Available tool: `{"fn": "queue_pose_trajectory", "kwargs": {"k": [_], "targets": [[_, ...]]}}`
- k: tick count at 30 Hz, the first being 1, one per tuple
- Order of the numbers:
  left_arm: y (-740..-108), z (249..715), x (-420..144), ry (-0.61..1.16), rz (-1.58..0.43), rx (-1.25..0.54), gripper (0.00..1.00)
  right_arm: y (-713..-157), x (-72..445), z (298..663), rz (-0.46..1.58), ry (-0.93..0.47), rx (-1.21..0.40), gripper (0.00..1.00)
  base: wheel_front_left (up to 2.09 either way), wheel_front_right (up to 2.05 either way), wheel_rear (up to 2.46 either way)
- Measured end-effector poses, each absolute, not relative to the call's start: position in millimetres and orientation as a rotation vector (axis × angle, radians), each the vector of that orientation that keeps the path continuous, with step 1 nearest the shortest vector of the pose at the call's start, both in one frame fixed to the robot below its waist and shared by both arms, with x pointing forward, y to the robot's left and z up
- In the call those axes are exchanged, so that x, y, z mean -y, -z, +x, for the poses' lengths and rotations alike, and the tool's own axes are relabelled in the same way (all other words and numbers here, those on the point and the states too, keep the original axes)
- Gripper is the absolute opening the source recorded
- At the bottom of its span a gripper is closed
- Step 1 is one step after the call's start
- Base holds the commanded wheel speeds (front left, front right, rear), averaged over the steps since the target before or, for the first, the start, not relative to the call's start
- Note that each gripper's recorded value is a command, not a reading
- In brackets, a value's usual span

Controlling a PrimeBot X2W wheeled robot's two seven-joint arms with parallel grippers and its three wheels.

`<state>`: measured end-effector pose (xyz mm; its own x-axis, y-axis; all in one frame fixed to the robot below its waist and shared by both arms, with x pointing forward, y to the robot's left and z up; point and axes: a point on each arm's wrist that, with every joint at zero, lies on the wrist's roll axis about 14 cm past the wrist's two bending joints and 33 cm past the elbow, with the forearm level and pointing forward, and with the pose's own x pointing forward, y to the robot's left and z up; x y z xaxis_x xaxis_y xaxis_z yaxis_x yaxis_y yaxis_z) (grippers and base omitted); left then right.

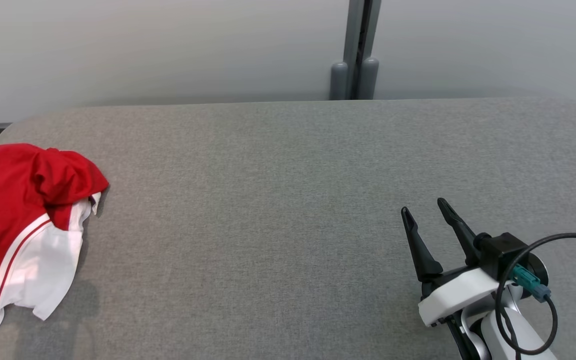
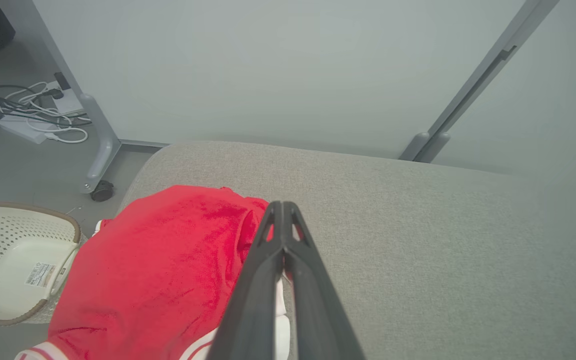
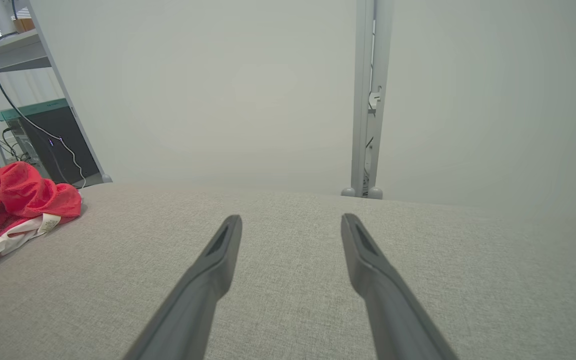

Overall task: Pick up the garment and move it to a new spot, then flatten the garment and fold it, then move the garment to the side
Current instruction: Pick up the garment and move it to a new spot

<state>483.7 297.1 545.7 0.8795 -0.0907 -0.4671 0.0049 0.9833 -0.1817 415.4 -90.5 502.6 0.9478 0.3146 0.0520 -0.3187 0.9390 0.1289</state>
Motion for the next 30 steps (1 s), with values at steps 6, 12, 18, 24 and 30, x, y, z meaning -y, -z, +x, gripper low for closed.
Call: {"fn": "queue_pose_trajectory", "kwargs": {"k": [6,12,18,24,30], "targets": [[-552.9,490.8,-262.9,0.144,-0.154,-0.447,1.0,-507.0,105.4,408.8,0.138,-0.281,0.046,1.0,0.0,0.0,0.0],[-558.6,496.7,-225.5,0.233,-0.149,-0.336,1.0,-521.3,125.8,405.6,0.139,-0.224,0.093,1.0,0.0,0.0,0.0],[-559.2,491.5,-205.2,0.203,-0.124,-0.112,1.0,-527.9,142.9,402.2,0.142,-0.175,0.121,1.0,0.0,0.0,0.0],[-550.3,463.4,-196.6,0.137,-0.224,0.036,1.0,-529.8,147.0,395.9,0.15,-0.163,0.129,1.0,0.0,0.0,0.0],[-532.7,433.9,-179.0,0.112,-0.242,0.047,1.0,-537.5,152.4,392.6,0.153,-0.156,0.155,1.0,0.0,0.0,0.0]]}}
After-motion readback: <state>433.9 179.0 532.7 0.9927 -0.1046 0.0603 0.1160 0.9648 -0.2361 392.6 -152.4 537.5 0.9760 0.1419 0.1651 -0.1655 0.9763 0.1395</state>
